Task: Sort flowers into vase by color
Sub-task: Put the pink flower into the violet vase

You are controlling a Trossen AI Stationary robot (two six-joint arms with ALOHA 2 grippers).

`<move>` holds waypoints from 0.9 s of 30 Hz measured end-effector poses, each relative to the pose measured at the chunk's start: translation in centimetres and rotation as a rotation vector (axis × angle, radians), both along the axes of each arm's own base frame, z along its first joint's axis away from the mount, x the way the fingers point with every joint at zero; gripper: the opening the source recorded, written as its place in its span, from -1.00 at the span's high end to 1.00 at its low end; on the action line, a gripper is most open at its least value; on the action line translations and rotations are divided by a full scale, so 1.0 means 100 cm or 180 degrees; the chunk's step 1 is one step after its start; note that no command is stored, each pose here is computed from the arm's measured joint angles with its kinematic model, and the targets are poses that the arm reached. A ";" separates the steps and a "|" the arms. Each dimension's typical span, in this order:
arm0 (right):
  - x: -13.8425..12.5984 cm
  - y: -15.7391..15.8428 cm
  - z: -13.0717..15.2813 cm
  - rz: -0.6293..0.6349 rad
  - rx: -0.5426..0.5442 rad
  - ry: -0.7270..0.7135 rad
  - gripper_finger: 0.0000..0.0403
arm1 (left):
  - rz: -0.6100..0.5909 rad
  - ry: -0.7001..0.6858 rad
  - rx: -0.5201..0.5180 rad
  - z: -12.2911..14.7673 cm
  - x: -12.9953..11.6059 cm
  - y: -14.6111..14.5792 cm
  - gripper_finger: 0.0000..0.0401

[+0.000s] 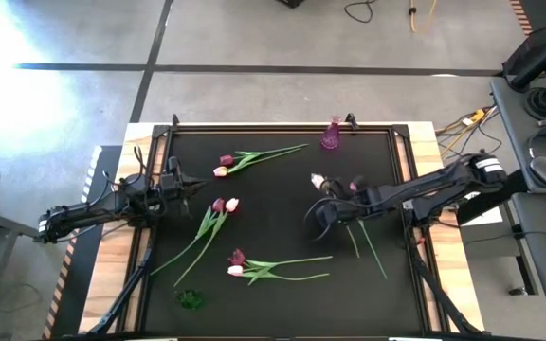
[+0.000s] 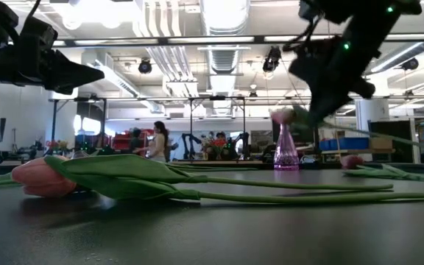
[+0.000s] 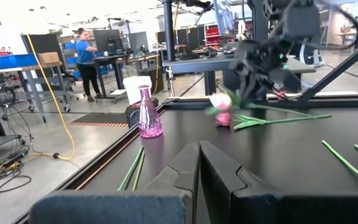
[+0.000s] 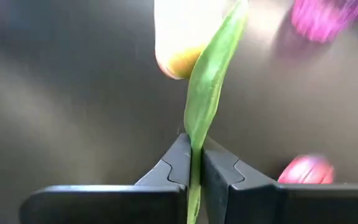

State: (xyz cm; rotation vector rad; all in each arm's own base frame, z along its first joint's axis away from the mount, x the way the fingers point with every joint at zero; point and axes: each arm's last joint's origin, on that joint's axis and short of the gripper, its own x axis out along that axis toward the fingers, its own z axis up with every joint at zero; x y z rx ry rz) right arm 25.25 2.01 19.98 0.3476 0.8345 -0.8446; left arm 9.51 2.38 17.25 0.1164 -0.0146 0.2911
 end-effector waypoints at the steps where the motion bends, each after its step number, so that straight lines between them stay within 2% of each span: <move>1: 0.001 -0.003 0.006 0.0052 -0.0123 -0.0096 0.93 | -0.0001 0.0000 0.0000 0.000 0.000 0.000 1.00; 8: 0.014 -0.035 0.037 0.0490 -0.0948 -0.0699 0.93 | -0.0001 0.0001 0.0000 0.000 0.000 0.000 1.00; 17: 0.012 -0.107 0.066 0.1236 -0.1615 -0.1406 0.94 | -0.0001 -0.0001 0.0000 0.000 0.000 0.000 1.00; 23: -0.001 -0.144 0.085 0.1237 -0.2199 -0.1622 0.94 | -0.0001 0.0000 0.0000 0.000 0.000 0.000 1.00; 27: -0.011 -0.162 0.091 0.1091 -0.2496 -0.1546 0.94 | -0.0001 0.0000 0.0000 0.000 0.000 0.000 1.00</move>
